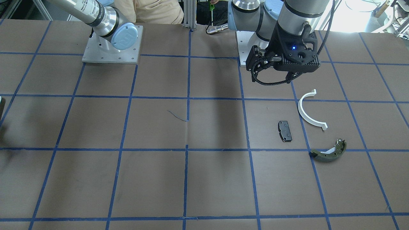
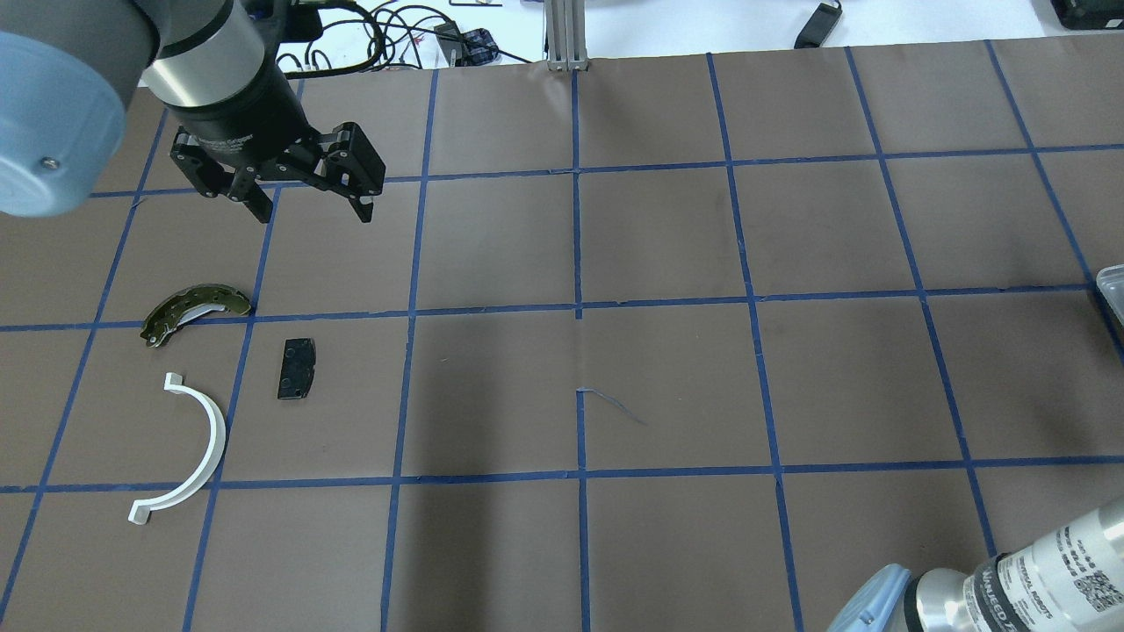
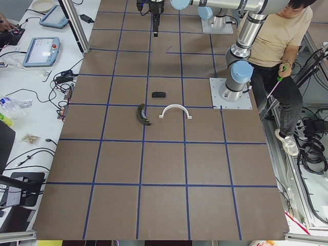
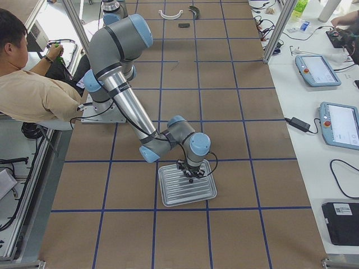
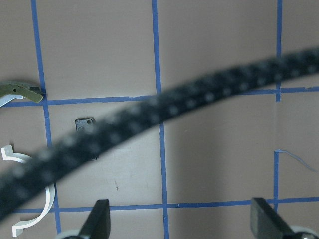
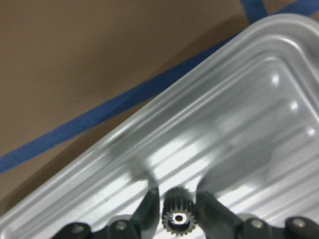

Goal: Place bearing gear from tray to pile

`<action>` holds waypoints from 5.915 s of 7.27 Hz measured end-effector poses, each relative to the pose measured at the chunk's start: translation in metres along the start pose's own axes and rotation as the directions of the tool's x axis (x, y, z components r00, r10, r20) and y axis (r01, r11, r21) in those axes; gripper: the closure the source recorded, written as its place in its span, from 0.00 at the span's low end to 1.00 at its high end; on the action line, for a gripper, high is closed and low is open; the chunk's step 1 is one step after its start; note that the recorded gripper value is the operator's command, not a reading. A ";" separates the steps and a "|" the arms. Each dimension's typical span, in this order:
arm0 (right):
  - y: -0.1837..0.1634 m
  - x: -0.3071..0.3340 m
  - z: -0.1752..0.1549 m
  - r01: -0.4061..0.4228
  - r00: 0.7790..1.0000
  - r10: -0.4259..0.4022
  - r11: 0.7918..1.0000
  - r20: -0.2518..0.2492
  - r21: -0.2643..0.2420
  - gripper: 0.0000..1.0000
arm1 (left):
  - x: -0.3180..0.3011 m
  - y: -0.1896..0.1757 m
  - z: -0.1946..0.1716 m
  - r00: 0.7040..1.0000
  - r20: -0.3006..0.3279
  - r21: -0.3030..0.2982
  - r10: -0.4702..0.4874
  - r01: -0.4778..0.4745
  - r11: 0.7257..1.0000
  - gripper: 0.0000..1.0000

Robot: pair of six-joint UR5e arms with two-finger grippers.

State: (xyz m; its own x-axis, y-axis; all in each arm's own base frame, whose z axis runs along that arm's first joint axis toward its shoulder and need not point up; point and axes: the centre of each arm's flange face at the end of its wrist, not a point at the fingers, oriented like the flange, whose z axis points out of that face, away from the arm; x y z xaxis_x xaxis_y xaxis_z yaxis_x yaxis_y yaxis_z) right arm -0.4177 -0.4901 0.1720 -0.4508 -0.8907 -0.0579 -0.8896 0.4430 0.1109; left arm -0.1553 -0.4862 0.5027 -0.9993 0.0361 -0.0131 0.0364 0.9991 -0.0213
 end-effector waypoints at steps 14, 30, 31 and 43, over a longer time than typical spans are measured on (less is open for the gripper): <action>-0.172 -0.058 -0.096 -0.284 0.955 0.290 0.953 -0.055 0.106 1.00 | -0.001 -0.002 0.002 1.000 0.001 -0.003 0.004 -0.004 1.000 0.00; -0.659 -0.291 -0.124 -0.872 0.489 0.861 0.486 0.138 0.061 0.00 | -0.014 -0.008 0.005 1.000 -0.016 -0.008 -0.020 0.019 1.000 0.00; -0.620 -0.256 -0.139 -0.852 0.523 0.842 0.521 0.135 0.050 0.00 | -0.011 -0.009 0.010 0.999 -0.029 -0.019 -0.022 0.021 1.000 0.00; -0.047 0.003 -0.083 -0.906 0.411 0.910 0.415 -0.059 0.090 0.00 | 0.174 -0.011 0.288 0.997 -0.046 -0.087 0.056 -0.060 0.994 0.03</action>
State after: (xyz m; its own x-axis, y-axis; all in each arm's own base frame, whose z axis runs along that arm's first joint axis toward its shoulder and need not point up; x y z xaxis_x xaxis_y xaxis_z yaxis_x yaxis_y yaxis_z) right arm -0.3713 -0.5221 0.2493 -0.9902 0.0313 0.1358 0.0329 0.9994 0.0096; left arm -0.3256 -0.4976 0.2129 -0.9951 0.0934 0.0322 0.0954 0.9932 0.0663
